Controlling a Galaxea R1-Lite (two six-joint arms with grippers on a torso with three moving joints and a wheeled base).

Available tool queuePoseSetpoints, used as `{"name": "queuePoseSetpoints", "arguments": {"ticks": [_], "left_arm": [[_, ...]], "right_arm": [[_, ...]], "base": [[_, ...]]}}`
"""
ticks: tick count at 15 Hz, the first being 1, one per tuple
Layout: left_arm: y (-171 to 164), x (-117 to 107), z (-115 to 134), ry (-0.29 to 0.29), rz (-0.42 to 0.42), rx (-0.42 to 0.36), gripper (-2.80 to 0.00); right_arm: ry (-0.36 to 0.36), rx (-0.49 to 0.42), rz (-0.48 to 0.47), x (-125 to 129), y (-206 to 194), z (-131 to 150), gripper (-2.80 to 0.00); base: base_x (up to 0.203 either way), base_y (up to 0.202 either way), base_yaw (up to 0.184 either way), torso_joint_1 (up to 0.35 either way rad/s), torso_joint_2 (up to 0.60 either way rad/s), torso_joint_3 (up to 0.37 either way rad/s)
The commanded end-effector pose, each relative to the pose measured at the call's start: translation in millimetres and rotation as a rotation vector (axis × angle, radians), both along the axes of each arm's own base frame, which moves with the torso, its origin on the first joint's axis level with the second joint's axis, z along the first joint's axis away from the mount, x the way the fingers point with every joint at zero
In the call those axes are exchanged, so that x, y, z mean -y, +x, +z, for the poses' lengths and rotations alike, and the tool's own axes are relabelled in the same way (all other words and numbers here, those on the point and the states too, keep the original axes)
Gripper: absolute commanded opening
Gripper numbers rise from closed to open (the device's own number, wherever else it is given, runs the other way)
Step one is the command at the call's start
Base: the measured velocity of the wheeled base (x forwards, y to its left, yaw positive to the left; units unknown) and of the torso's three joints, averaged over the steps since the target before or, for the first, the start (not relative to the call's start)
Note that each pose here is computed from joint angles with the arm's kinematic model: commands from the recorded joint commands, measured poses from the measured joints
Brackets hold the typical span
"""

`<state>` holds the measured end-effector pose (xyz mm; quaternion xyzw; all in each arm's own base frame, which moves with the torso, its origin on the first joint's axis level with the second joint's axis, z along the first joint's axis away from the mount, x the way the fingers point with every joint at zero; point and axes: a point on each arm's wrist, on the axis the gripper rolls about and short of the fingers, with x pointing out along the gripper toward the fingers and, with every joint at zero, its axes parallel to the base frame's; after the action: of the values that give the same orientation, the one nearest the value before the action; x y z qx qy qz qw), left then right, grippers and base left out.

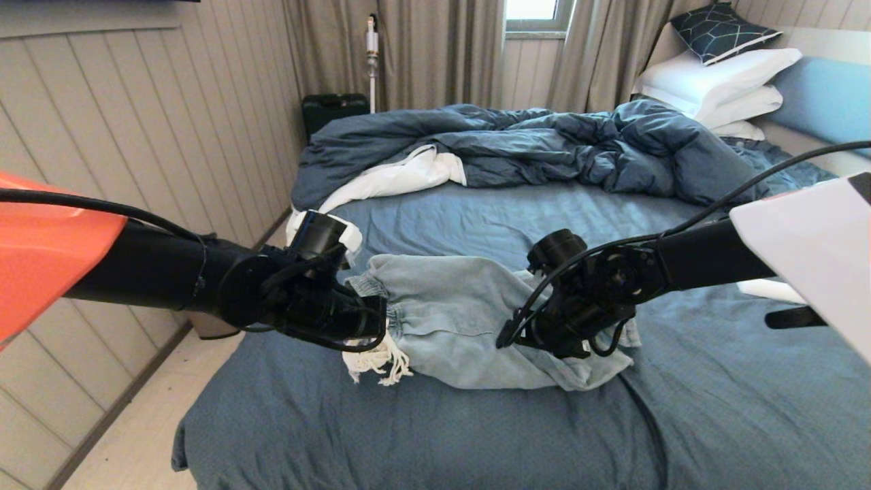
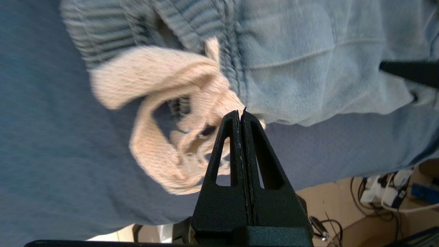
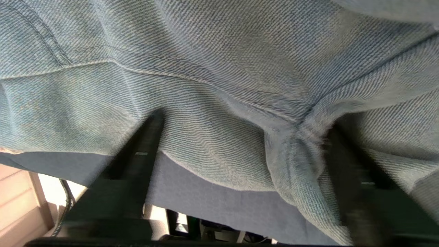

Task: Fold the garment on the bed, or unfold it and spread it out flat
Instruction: Fold the blue shorts

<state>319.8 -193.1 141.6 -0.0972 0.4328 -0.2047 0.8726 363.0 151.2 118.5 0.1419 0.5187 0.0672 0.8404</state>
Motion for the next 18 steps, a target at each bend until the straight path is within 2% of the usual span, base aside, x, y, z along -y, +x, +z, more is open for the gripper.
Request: {"name": "queuePoseSetpoints", "arguments": {"ticks": [1,4,7,13,15,18], "left_arm": [[-1.7,-3.7,7.0,-0.01,0.007,0.014,-2.8],[-0.7,-3.1,2.7,-0.005,0.009,0.002,-2.8],[-2.7,-3.6,3.5,-0.008,0.011,0.0,-2.8],[-16.9,-11.9,1.9,-0.001,0.012,-0.022,-2.8],[-19.9,-13.0,1.8,0.0,0.01,-0.026,-2.8],[-22.2,-11.5,2.8,-0.003,0.003,-0.025,-2.8]], "right_arm": [[0.0,-0.005,0.001,-2.2,3.3,-3.7,-2.8],[0.005,0.01,0.015,-6.9,-0.8,3.1,-2.8],[0.008,0.03,0.017,-7.6,-22.3,20.6,-2.8],[-0.003,0.062,0.007,18.7,-85.5,50.8,-2.8],[-0.009,0.052,0.01,27.9,-105.6,51.6,-2.8],[-0.043,-0.019,0.046,26.6,-124.9,33.5,-2.8]], "base": [[0.0,0.0,0.0,0.0,0.0,0.0],[0.0,0.0,0.0,0.0,0.0,0.0],[0.0,0.0,0.0,0.0,0.0,0.0],[0.0,0.0,0.0,0.0,0.0,0.0],[0.0,0.0,0.0,0.0,0.0,0.0],[0.0,0.0,0.0,0.0,0.0,0.0]]}}
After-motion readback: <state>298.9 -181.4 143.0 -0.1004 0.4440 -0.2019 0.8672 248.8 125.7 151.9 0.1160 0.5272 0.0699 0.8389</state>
